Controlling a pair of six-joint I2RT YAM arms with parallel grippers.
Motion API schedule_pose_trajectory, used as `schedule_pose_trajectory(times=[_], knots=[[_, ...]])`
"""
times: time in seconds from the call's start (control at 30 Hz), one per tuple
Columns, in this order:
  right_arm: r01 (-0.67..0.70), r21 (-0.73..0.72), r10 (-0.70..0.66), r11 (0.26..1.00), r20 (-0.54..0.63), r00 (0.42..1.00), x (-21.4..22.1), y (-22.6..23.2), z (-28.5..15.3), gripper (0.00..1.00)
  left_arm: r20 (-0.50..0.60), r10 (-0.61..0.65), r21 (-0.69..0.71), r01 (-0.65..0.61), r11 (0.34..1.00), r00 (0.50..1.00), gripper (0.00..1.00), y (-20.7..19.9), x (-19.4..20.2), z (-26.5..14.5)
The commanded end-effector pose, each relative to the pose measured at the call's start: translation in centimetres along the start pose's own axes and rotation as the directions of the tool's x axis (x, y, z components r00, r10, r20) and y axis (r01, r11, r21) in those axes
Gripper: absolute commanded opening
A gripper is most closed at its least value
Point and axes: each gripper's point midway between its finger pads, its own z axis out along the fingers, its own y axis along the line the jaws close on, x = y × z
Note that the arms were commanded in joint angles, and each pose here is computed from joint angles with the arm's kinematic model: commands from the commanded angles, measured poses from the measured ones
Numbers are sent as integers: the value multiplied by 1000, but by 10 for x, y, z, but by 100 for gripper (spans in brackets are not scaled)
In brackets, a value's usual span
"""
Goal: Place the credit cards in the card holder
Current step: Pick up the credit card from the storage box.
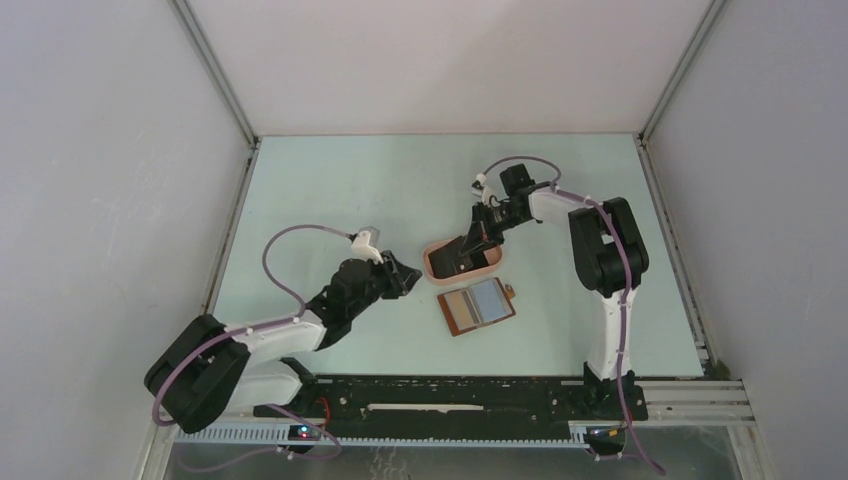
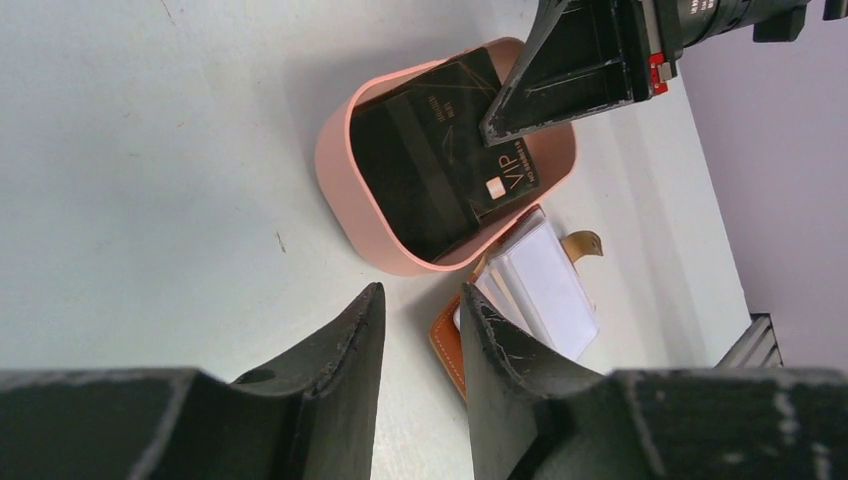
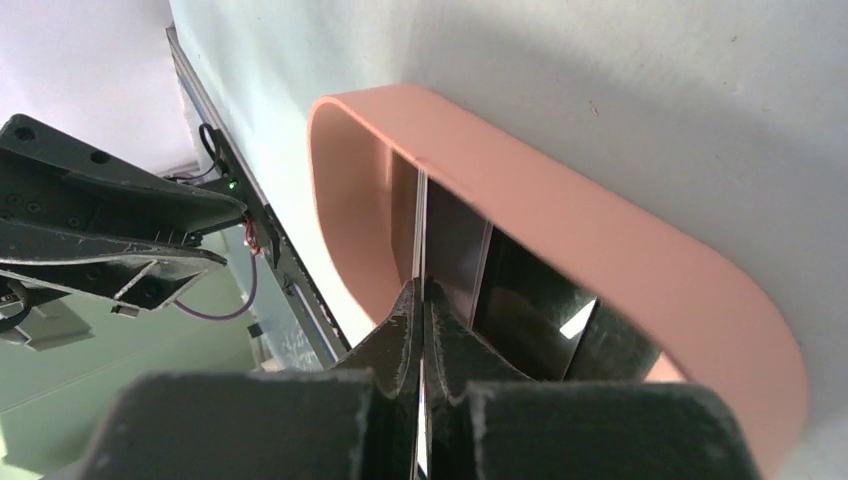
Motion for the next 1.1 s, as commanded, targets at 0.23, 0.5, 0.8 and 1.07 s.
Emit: schedule_pose_trajectory(times=[0.23,0.5,0.8,1.07], knots=[[199,30,-201,979,98,975,-17,29,-48,0,82,-19,48,15,999,996,39,-8,-17,-22],[390,-15,-386,921,110,916,-4,66,-76,0,149,-56,151,33,988,987,42,-29,-34,-43],[541,-70,-528,838,143,837,43,100,-98,0,171,-139,314,80,946,975,49,-54,-39,-64],[593,-102,-575,798,161,802,76,108,-105,0,123,-171,426,104,899,978,49,-72,-29,-73]])
